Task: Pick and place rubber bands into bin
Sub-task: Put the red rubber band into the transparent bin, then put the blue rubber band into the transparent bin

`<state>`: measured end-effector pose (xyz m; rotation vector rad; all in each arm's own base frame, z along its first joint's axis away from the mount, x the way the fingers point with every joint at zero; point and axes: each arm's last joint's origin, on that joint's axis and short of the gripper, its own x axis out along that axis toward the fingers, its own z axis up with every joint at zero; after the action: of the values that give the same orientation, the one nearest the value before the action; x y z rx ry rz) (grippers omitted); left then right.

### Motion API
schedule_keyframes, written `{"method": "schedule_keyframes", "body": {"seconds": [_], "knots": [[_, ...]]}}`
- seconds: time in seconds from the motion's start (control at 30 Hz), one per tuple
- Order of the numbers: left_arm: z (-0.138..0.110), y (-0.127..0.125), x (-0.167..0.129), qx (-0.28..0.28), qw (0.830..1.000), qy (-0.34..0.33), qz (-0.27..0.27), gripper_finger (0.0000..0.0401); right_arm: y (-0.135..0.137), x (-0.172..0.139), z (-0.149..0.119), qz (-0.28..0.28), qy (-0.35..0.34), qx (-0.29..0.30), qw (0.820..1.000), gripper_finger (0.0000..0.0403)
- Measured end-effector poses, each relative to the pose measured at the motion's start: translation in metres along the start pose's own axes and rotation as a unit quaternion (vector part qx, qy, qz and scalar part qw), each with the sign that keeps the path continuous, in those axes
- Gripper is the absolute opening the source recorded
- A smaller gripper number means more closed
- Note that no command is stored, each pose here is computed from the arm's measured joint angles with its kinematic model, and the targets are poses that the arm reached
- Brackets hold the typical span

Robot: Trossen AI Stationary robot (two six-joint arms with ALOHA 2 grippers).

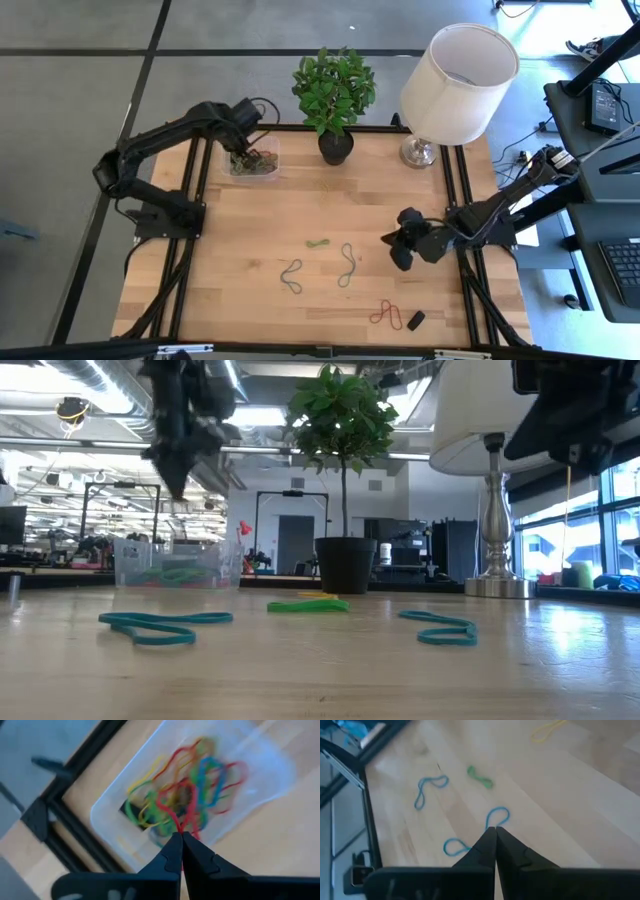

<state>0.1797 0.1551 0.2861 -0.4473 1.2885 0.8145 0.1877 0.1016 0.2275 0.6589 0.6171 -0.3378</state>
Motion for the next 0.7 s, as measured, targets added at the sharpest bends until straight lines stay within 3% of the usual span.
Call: {"method": "schedule_keyframes", "body": {"seconds": [0.33, 0.7], "knots": [[-0.018, 0.022, 0.064, -0.046, 0.999, 0.023, 0.007, 0.0007, 0.003, 0.003, 0.009, 0.017, -0.024, 0.029, 0.999, 0.0009], [-0.02, 0.025, 0.067, -0.051, 0.998, 0.022, 0.024, 0.0073, 0.003, 0.005, 0.013, 0.02, -0.033, 0.04, 0.998, 0.0009]]}}
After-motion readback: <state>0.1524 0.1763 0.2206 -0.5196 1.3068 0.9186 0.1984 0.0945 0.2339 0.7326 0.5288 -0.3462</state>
